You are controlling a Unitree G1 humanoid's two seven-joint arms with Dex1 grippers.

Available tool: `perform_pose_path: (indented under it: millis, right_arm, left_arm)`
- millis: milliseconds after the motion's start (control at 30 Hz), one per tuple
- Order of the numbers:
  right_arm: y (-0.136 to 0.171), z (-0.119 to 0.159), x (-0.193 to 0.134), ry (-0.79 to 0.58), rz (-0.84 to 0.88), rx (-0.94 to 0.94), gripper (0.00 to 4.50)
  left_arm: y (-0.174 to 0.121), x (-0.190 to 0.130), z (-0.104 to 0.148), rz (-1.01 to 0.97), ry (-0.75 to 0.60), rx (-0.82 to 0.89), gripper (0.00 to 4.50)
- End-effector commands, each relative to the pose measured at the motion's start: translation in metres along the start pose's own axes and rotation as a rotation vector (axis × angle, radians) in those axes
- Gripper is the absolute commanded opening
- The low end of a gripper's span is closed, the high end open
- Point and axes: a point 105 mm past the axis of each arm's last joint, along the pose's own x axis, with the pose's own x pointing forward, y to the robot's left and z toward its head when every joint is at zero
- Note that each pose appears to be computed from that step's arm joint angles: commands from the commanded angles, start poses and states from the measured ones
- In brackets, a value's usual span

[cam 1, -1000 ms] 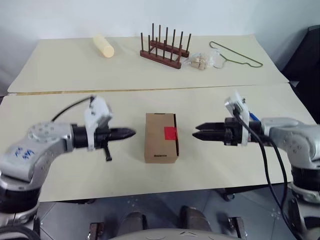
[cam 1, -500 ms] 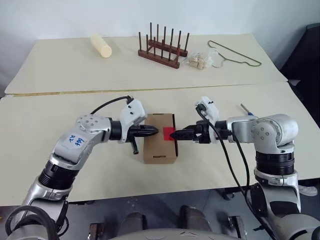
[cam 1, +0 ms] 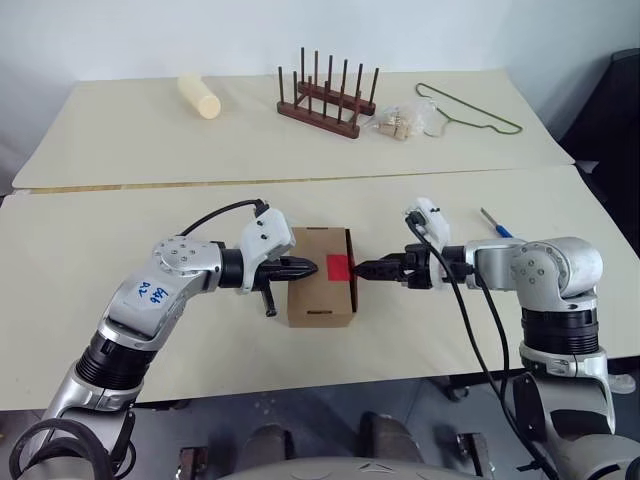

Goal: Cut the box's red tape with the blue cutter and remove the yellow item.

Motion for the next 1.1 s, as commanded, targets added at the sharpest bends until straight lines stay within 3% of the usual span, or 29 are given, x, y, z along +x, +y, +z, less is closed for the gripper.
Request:
perform_pose_path:
  millis: [33, 167, 367, 533, 933, 1100]
  right_arm:
    - [-0.009, -0.004, -0.005, 0.012, -0.043, 0.004, 4.46]
    - [-0.008, -0.004, -0.001, 0.041, -0.075, -0.055, 4.46]
    - [-0.002, 0.015, 0.003, 0.132, -0.261, -0.436, 4.46]
    - [0.004, 0.013, 0.007, 0.189, -0.26, -0.49, 4.46]
    - [-0.043, -0.014, -0.004, 0.333, -0.353, -0.508, 4.46]
    - [-0.05, -0.015, -0.001, 0.333, -0.356, -0.521, 4.46]
  left_arm:
    - [-0.008, 0.005, -0.018, -0.023, 0.059, -0.045, 0.0]
    - [-0.008, 0.004, -0.018, -0.022, 0.062, -0.047, 0.0]
    - [-0.009, 0.002, -0.02, -0.014, 0.072, -0.049, 0.0]
    - [-0.009, 0.003, -0.02, -0.007, 0.071, -0.051, 0.0]
    - [-0.01, 0.001, -0.023, 0.017, 0.074, -0.066, 0.0]
    - [-0.01, 0.0, -0.023, 0.026, 0.076, -0.069, 0.0]
